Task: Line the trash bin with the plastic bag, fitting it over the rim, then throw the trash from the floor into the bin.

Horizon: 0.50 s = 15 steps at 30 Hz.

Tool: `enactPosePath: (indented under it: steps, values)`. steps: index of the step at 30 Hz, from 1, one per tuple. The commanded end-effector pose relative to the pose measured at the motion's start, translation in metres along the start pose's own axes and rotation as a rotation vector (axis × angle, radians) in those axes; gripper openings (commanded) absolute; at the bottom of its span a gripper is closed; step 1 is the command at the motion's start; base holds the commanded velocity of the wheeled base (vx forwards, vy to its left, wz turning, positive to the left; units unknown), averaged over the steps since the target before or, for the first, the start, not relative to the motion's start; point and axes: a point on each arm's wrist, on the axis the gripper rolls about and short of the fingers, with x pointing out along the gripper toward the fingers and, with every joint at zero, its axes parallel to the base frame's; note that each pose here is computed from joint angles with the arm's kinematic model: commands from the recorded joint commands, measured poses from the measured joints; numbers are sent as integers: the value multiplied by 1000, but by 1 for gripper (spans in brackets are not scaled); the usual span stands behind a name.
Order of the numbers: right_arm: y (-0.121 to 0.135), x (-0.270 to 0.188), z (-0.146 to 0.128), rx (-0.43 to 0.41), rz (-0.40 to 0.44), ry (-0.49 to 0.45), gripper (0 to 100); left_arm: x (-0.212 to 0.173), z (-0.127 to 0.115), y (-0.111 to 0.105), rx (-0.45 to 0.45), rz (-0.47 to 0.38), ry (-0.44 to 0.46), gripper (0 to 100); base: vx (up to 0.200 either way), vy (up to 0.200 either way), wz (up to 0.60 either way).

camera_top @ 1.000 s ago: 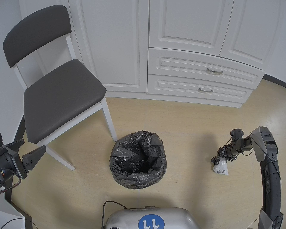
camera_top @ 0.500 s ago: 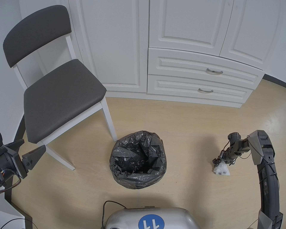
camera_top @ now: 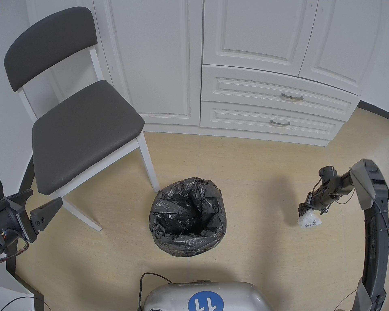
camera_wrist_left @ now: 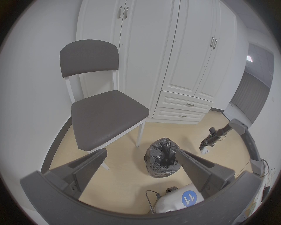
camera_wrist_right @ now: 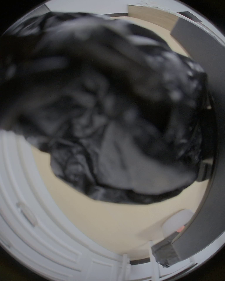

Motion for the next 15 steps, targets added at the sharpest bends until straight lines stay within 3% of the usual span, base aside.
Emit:
enactPosePath:
  steps: [1,3,4,5,6,15]
  values:
    - [26,-165,0,-249,138,-184,0,-2,1,0,1,-2,-8,100,0,0,0]
    - [26,-165,0,-249,138,-184,0,-2,1,0,1,-2,-8,100,0,0,0]
    - [37,-204,-18,-335,185,-284,0,-2,0,0,1,-2,-6,100,0,0,0]
    - [37,-204,-18,-335,185,-284,0,-2,0,0,1,-2,-6,100,0,0,0]
    - [47,-223,-33,-373,224,-348,0,-2,1,0,1,-2,-8,100,0,0,0]
    - [80,-303,-103,-513,427,-545,0,-6,4,0,2,-4,-35,100,0,0,0]
